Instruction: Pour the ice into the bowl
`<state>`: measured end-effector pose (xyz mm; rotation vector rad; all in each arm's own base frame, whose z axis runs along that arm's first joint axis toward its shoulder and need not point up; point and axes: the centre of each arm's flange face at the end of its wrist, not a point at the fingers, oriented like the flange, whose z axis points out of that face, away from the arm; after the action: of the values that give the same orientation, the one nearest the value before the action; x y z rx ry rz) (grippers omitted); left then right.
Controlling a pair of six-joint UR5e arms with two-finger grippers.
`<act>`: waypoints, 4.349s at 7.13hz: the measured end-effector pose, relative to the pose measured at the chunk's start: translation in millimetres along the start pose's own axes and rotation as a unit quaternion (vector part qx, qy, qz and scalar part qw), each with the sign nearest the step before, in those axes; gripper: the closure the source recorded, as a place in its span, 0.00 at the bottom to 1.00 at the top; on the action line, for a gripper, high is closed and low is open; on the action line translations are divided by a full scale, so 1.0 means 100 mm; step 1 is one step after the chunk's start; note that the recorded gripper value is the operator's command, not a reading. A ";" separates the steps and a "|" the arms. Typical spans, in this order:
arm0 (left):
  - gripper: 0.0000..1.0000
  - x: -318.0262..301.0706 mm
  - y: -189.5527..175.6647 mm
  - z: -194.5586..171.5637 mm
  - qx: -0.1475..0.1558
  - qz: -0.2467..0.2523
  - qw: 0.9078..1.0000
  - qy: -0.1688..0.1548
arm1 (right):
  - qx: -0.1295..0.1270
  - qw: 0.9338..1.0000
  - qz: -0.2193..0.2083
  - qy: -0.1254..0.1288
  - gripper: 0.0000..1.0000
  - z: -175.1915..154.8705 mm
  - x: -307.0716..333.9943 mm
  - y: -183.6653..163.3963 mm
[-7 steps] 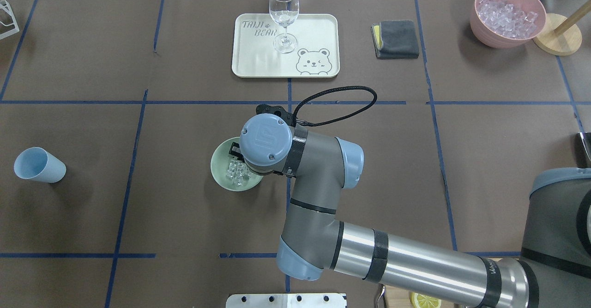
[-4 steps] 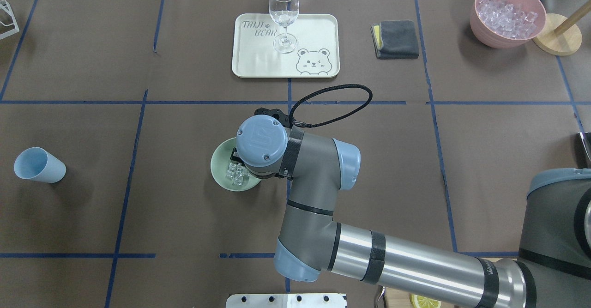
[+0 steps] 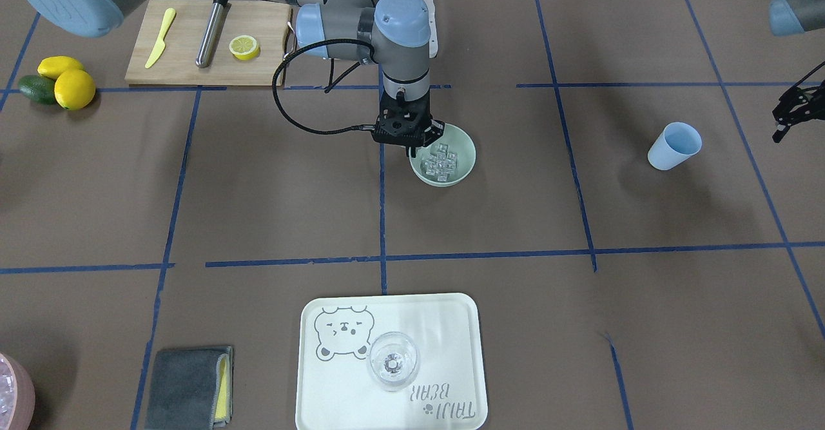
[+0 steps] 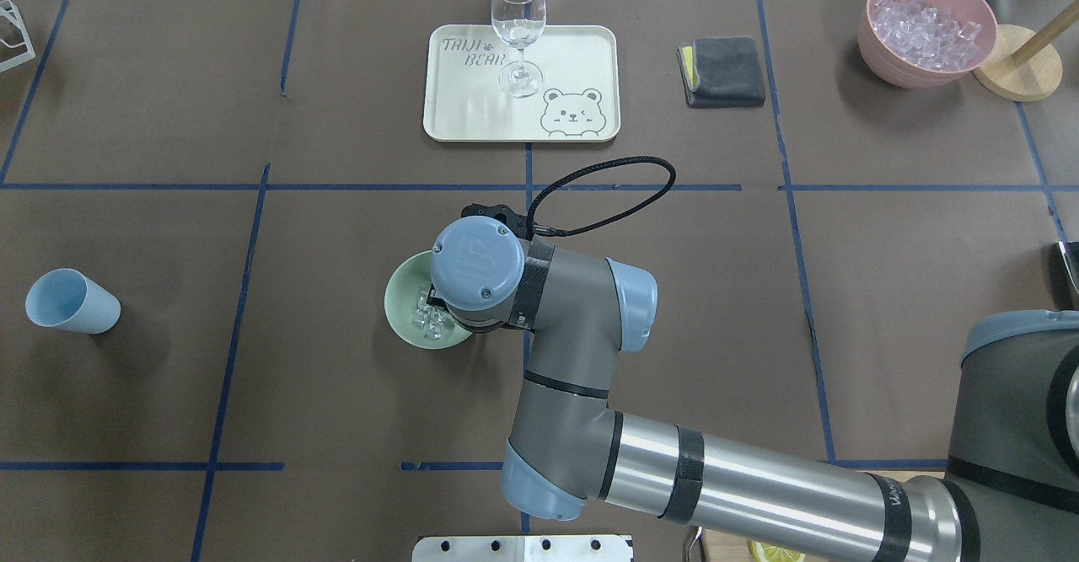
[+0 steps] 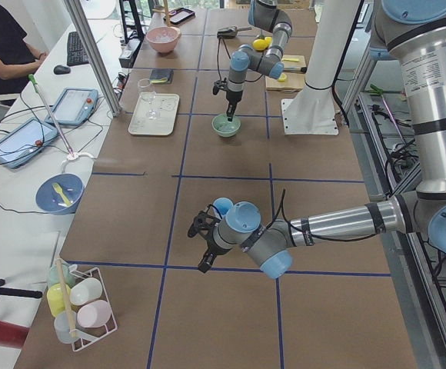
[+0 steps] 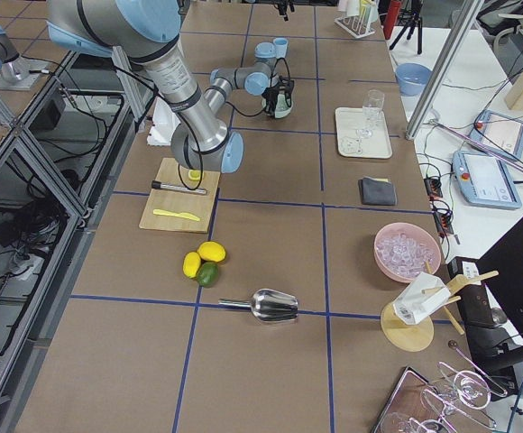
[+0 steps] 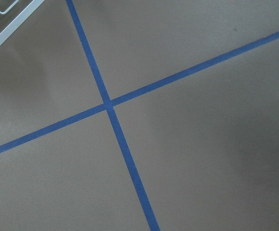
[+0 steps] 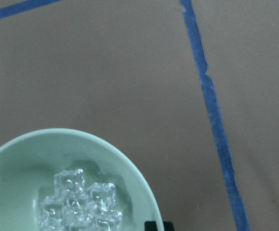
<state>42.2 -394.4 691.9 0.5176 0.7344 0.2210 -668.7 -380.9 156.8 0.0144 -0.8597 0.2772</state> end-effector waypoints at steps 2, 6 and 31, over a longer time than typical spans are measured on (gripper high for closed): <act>0.00 0.01 -0.08 0.02 -0.004 -0.003 1.000 0.001 | -0.010 1.000 0.013 -0.027 1.00 -0.41 0.12 -0.28; 0.00 -0.04 -0.88 0.04 -0.066 -0.083 0.993 0.045 | 0.006 0.998 -0.020 -0.051 1.00 -1.37 2.06 -1.02; 0.00 0.27 -1.41 -0.56 -0.066 -0.161 0.982 0.073 | -0.048 0.987 -0.145 -0.046 0.00 -0.80 6.47 -2.38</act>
<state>24.8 -484.0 567.2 0.2523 0.9280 0.0041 -149.9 -448.5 613.1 0.0618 -0.9490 -0.0386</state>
